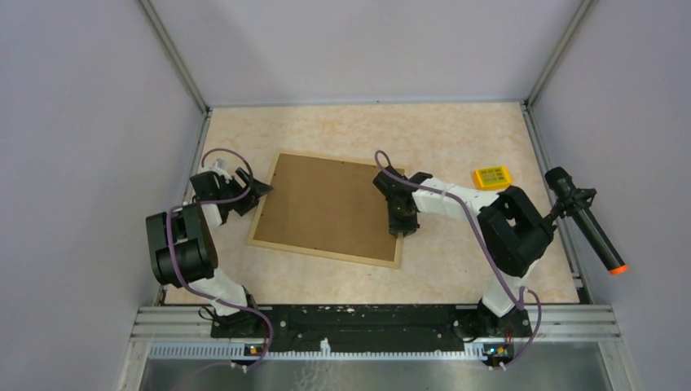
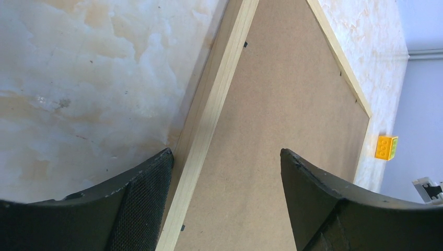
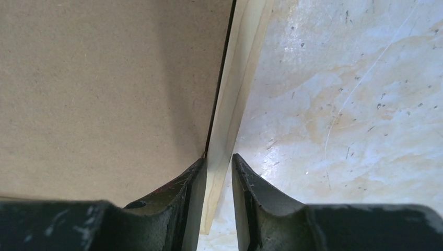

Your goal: Put the photo into the frame

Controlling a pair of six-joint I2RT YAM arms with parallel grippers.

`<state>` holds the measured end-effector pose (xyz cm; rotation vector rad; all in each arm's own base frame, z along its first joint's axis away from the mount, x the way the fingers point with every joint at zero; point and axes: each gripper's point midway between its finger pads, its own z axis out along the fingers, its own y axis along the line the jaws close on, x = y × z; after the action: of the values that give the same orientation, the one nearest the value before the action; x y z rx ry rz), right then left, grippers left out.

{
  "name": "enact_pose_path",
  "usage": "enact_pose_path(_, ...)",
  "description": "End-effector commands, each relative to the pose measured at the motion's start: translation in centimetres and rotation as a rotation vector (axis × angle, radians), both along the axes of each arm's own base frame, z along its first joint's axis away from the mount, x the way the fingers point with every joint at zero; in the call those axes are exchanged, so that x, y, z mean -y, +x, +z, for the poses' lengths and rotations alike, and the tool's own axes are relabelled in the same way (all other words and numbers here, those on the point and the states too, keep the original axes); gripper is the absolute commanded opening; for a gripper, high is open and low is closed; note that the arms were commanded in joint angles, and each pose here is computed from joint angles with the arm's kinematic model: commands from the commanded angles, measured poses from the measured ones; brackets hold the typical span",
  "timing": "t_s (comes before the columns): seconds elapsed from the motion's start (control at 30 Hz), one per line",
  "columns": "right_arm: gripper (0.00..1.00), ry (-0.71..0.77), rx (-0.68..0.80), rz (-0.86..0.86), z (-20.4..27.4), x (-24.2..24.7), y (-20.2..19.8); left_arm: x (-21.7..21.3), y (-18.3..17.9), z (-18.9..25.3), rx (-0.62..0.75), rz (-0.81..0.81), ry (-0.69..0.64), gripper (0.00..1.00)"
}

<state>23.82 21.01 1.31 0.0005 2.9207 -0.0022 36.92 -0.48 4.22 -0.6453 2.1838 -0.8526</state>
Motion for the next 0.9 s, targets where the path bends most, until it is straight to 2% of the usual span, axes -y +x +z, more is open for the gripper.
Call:
enact_pose_path(0.0,0.31,-0.161,-0.071,0.044,-12.2,2.9,-2.7,5.9,-11.0,-6.5,-0.493,-0.078,-0.223,0.82)
enact_pose_path(0.2,0.32,0.324,-0.076,0.026,-10.9,-0.7,-2.4,6.3,-11.1,-6.1,-0.49,-0.093,-0.248,0.82)
enact_pose_path(0.33,0.34,0.453,-0.088,0.122,-9.5,-3.5,-1.6,7.2,-11.5,-5.9,-0.494,-0.104,-0.316,0.81)
enact_pose_path(0.5,0.39,0.454,-0.132,0.14,-9.6,-4.1,-1.8,7.5,-11.9,-5.8,-0.493,-0.108,-0.324,0.81)
enact_pose_path(0.63,0.4,0.325,-0.162,0.094,-10.5,-1.8,-2.3,7.5,-11.9,-5.6,-0.486,-0.122,-0.318,0.81)
enact_pose_path(0.73,0.43,0.345,-0.174,0.106,-8.6,-1.4,-2.9,6.5,-10.5,-4.2,-0.435,-0.16,-0.235,0.81)
enact_pose_path(0.87,0.55,0.345,-0.175,0.162,-4.7,-0.4,-3.4,3.8,-6.4,0.8,-0.232,-0.157,-0.029,0.88)
